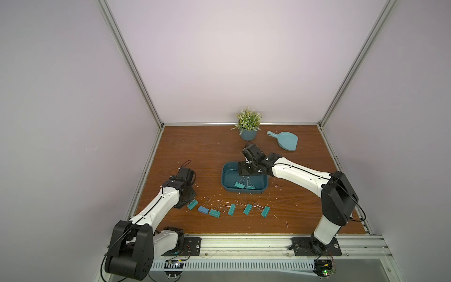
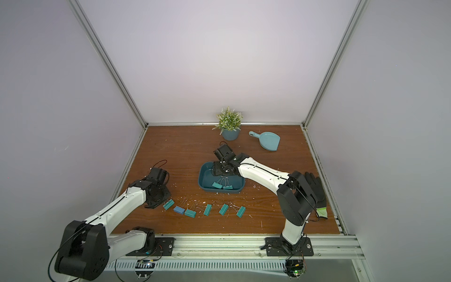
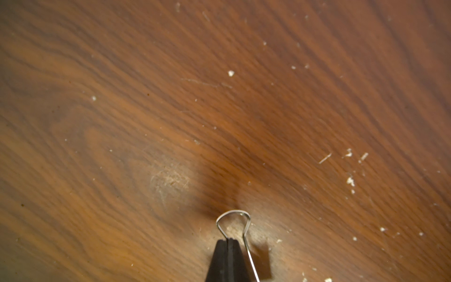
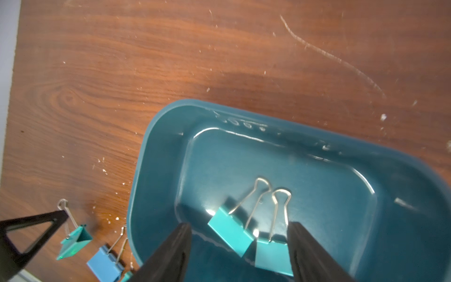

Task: Take out the binder clips from the storage box
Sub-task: Place the binder clip at the center of the board, then pick up the binder clip from the storage box.

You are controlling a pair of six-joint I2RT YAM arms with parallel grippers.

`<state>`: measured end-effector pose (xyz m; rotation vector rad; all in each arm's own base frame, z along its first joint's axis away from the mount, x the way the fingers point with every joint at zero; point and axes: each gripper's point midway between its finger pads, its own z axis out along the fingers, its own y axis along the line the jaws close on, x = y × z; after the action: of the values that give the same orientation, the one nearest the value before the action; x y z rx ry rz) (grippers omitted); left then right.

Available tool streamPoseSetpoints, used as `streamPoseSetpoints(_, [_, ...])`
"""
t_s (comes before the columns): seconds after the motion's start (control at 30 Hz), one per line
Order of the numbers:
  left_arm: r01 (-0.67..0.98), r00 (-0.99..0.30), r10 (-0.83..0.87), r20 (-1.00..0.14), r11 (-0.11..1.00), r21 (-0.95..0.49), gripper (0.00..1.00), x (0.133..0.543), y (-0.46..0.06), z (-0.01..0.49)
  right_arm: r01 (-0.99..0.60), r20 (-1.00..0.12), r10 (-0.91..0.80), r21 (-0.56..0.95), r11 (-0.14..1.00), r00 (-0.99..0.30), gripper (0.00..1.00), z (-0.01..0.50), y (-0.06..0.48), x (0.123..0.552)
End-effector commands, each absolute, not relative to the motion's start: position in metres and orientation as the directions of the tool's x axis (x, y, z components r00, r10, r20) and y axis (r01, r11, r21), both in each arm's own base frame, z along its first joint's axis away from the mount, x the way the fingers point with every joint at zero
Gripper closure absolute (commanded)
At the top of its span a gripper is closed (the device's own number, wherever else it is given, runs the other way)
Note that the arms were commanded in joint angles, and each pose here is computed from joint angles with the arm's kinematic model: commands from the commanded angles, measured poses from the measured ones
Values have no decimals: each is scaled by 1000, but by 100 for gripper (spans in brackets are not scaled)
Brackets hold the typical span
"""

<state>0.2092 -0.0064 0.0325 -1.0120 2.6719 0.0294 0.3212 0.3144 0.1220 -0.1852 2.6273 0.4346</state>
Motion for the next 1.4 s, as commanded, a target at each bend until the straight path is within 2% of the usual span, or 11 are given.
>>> streamPoseSetpoints(0.0, [-713,-671,-703,-236,699,-56,96,190,-1,23,-197,-445,-57,275,941,-894,48,119,319,320])
streamPoseSetpoints(0.1, [-722,-663,-709,-238,690,-43,95,187,2,20,-185,-417,-66,253,950,-907,55,105,318,318])
streamPoseSetpoints(0.27, [-705,-684,-691,-233,709,-30,83,193,0,22,-185,-395,-101,183,966,-913,60,90,310,323])
streamPoseSetpoints(0.3, [-698,-690,-685,-233,715,-33,78,195,-1,23,-188,-392,-110,168,968,-913,62,89,307,324])
streamPoseSetpoints(0.43, [-663,-702,-653,-285,745,-76,42,215,-3,43,-221,-348,-155,157,963,-925,71,79,303,328])
streamPoseSetpoints(0.5, [-648,-691,-640,-336,754,-104,34,230,-1,60,-227,-330,-168,147,963,-929,75,73,301,329])
streamPoseSetpoints(0.67, [-606,-681,-603,-415,782,-142,31,254,-1,93,-247,-293,-197,143,958,-936,76,60,303,325])
streamPoseSetpoints(0.97, [-587,-685,-590,-428,794,-156,27,266,-4,104,-257,-252,-217,136,957,-943,77,42,306,323])
streamPoseSetpoints(1.13, [-587,-686,-591,-424,794,-157,27,267,-5,103,-254,-250,-217,125,959,-944,83,38,307,326])
streamPoseSetpoints(1.3, [-585,-687,-589,-425,796,-156,27,267,-5,103,-248,-279,-212,97,964,-937,100,41,309,342])
streamPoseSetpoints(1.37, [-586,-685,-590,-426,795,-159,27,267,-5,104,-245,-288,-211,86,966,-934,100,42,309,349])
